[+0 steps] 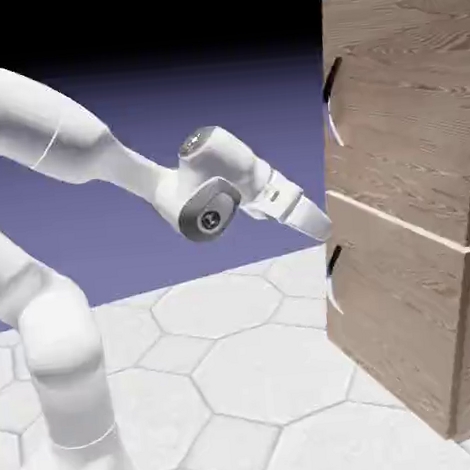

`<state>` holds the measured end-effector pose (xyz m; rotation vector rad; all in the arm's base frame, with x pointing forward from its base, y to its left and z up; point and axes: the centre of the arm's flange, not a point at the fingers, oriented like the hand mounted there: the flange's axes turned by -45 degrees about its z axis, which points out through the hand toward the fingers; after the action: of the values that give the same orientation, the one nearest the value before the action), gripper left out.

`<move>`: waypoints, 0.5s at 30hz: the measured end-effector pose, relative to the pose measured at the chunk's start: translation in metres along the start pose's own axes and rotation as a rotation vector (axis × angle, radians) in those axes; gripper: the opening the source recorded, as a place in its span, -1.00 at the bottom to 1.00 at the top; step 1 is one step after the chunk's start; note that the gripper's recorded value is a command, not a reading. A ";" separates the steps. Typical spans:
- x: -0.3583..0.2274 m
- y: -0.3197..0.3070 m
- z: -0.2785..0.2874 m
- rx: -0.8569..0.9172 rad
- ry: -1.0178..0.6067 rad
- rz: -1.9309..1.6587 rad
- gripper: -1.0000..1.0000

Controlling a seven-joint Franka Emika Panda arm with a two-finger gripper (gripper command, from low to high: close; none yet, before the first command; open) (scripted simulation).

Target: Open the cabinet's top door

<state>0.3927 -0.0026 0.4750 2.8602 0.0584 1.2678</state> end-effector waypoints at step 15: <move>0.059 0.027 -0.051 -0.028 0.213 0.051 0.00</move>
<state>0.3949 -0.0271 0.5534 2.7080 -0.0312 1.5656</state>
